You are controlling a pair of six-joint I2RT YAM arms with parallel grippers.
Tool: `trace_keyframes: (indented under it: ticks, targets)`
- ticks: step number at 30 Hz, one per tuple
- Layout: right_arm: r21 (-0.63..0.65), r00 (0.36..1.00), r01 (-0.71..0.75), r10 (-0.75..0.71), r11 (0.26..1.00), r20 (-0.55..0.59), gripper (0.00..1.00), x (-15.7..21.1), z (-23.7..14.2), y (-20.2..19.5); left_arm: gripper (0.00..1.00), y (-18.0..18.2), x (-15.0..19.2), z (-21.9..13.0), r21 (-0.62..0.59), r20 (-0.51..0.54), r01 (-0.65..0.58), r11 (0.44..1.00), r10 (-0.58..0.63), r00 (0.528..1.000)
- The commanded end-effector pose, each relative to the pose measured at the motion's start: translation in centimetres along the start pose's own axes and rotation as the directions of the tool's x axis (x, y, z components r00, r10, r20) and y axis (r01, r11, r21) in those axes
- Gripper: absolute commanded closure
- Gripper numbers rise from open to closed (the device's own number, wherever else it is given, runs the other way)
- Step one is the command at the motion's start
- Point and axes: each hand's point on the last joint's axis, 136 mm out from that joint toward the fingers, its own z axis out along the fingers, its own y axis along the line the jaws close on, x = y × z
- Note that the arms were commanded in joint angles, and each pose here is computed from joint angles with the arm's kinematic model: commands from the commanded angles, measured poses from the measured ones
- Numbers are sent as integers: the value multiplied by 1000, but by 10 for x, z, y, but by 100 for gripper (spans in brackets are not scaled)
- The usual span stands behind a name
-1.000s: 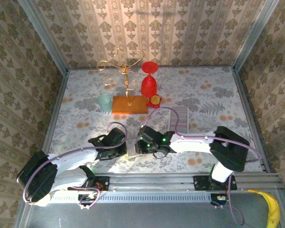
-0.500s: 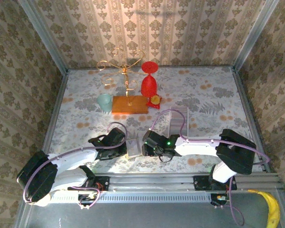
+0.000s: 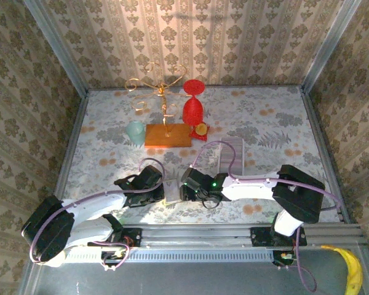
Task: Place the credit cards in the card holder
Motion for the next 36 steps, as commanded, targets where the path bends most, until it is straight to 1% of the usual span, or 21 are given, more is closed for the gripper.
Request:
trace_keyframes:
  ticks: [1, 5, 12, 19, 23, 30, 36]
  targets:
    - [-49, 1000, -28, 29, 998, 7, 45, -5, 5, 17, 100, -12, 4, 7, 77, -17, -19, 997, 20, 1000]
    - [-100, 999, -43, 45, 994, 9, 44, -8, 7, 30, 100, -10, 5, 9, 74, -16, -16, 997, 17, 1000]
    - [-182, 997, -54, 62, 982, 36, 46, -13, -3, 47, 100, -7, 6, 10, 71, -14, -12, 997, 13, 1000]
    - [-246, 996, -77, 86, 966, 26, 48, -13, -3, 62, 100, -5, 6, 9, 73, -6, -2, 997, 2, 1000]
    - [-293, 994, -95, 106, 951, 21, 50, -12, -4, 71, 100, -3, 4, 6, 77, 17, 6, 997, -7, 1000]
    - [-295, 993, -110, 115, 949, 1, 52, -8, 2, 74, 100, 5, 4, -2, 91, 60, 41, 995, -47, 997]
    - [-339, 993, -119, 121, 933, -16, 56, -7, 3, 87, 100, 22, 3, -17, 60, 114, 80, 995, -86, 990]
